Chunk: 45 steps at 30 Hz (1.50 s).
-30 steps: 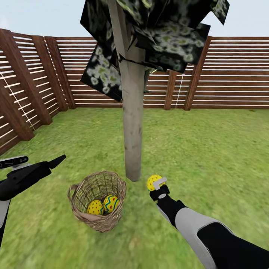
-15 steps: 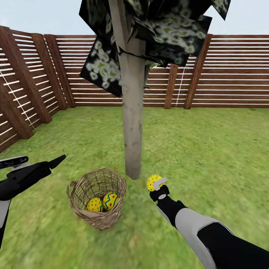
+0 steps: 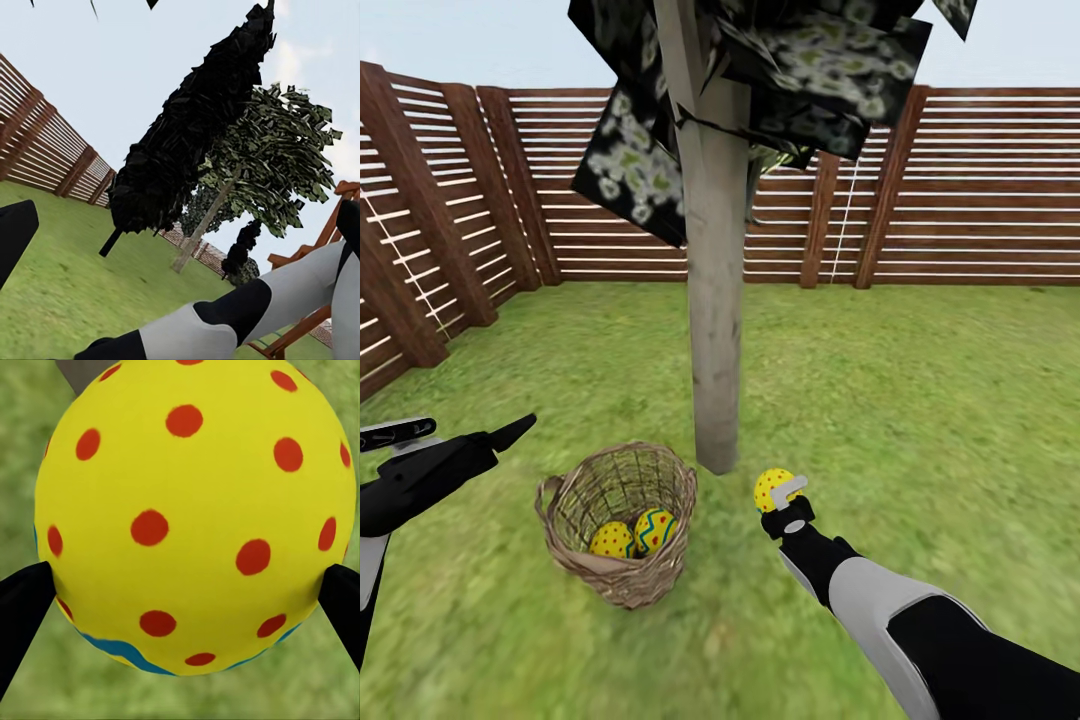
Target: Take the three Easter eggs out of the wicker basket on the lawn in the garden, then place them on the lawn next to a single tree (choose any tree) so that all three eggs are next to the same tree and none are left in the basket.
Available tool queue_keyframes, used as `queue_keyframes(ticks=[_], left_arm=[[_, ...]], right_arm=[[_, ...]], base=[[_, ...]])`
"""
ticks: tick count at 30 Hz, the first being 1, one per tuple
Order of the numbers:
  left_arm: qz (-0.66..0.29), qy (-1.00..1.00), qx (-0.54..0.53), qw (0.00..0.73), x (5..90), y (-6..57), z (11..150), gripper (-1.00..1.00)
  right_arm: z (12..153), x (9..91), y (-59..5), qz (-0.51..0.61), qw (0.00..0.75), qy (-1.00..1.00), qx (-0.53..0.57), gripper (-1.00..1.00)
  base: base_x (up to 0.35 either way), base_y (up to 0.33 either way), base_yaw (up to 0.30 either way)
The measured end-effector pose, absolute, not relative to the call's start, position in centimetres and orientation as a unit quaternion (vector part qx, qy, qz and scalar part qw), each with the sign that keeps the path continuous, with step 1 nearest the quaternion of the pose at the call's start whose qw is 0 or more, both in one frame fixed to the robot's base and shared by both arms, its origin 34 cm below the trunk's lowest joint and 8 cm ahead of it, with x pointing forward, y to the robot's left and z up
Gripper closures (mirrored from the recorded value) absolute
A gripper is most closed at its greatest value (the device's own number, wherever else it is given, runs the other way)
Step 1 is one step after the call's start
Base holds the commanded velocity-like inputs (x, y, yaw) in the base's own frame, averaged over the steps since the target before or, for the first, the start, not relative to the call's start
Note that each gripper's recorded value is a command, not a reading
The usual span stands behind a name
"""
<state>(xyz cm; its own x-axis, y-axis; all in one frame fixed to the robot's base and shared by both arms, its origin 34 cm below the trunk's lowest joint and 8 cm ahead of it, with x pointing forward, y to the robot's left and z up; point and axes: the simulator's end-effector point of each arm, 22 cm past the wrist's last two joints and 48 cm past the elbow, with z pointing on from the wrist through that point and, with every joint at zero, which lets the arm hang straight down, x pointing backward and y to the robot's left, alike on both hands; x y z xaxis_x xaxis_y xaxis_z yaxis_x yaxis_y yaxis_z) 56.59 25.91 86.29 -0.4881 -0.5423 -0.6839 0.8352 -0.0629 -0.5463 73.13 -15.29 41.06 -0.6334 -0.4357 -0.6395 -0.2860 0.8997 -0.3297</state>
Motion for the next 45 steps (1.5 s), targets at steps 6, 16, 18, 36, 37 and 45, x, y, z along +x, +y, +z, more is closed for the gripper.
queue_keyframes(ticks=[6, 16, 18, 36, 37, 45], left_arm=[[-0.713, 0.485, 0.151, 0.483, 56.3, 25.9, 85.0, -1.00], [-0.714, 0.484, 0.151, 0.483, 55.7, 25.9, 82.8, -1.00], [-0.714, 0.484, 0.151, 0.483, 55.6, 25.9, 82.4, -1.00], [-0.714, 0.485, 0.150, 0.483, 54.5, 26.0, 78.3, -1.00], [-0.714, 0.485, 0.150, 0.483, 54.5, 26.0, 78.1, -1.00], [-0.716, 0.492, 0.139, 0.475, 55.3, 26.0, 76.4, -1.00]], right_arm=[[39.8, 72.8, -15.3, -0.099, 0.378, 0.898, -0.201, 1.00], [37.7, 72.4, -15.2, -0.098, 0.382, 0.897, -0.201, 1.00], [37.4, 72.4, -15.2, -0.098, 0.383, 0.896, -0.200, 1.00], [34.1, 72.1, -14.8, -0.098, 0.392, 0.892, -0.202, 1.00], [33.9, 72.0, -14.8, -0.098, 0.392, 0.892, -0.203, 1.00], [31.2, 70.9, -15.1, -0.098, 0.365, 0.903, -0.205, 1.00]], base=[[0.000, 0.000, 0.000], [0.000, 0.000, 0.000], [0.000, 0.000, 0.000], [0.000, 0.000, 0.000], [0.000, 0.000, 0.000], [0.000, 0.000, 0.000]])
